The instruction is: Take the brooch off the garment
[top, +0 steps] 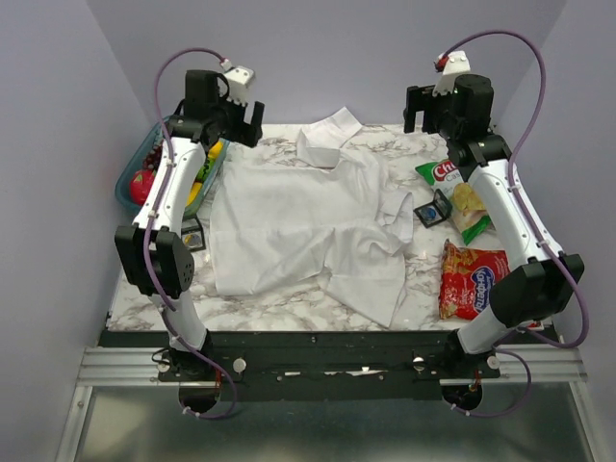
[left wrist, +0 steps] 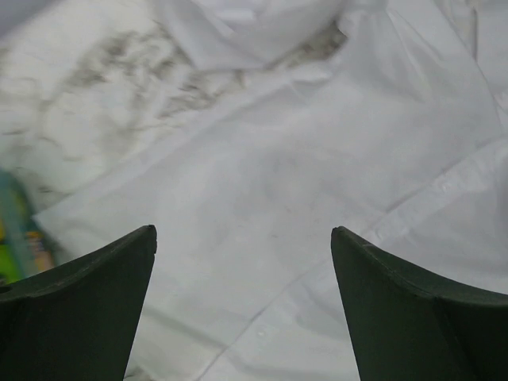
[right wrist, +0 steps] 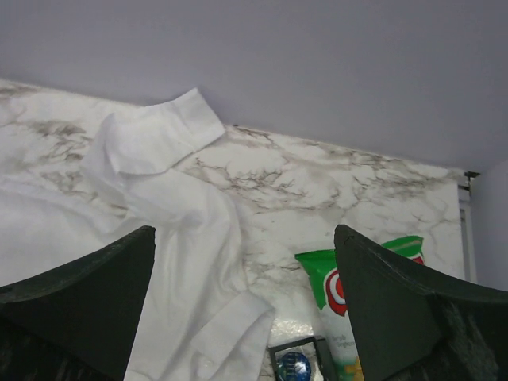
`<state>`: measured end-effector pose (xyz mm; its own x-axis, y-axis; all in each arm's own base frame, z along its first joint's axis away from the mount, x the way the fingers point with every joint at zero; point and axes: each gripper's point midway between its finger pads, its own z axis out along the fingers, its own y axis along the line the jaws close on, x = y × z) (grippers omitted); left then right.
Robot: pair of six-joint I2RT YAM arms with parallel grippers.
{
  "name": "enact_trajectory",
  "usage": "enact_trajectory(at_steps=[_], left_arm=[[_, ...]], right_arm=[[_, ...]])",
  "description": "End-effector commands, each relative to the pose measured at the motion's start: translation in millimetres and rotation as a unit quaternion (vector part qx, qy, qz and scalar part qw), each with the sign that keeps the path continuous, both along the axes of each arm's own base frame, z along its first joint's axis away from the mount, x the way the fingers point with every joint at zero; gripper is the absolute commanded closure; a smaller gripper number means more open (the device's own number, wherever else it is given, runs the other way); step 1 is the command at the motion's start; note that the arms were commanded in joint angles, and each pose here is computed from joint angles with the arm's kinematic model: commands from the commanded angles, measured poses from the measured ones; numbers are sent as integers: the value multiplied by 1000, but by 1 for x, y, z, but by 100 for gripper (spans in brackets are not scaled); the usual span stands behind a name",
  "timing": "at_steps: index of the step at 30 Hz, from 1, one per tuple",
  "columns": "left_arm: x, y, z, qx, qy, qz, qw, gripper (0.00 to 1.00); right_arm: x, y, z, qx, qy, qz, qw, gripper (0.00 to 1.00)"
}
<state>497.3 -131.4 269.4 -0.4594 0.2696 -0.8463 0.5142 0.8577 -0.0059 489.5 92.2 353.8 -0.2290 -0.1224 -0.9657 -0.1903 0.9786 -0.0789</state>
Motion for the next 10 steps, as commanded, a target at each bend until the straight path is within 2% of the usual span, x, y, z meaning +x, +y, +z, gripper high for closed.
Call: enact_trajectory(at_steps=[1,4,8,10], left_arm=[[10,48,32,47,-57,104,992,1],[9,55,39,81,-77,91,990,1],[13,79,95,138,-153,84,975,1],[14,98,118,155,-186,96,966,1]], right_arm=[[3,-37,10,13,-28,-117,993,0],[4,-37,18,19,-40,-119,992,0],[11,-45,51,-20,-76,-122,989,0],[11,-55,82,-27,-112,-140,983,0]])
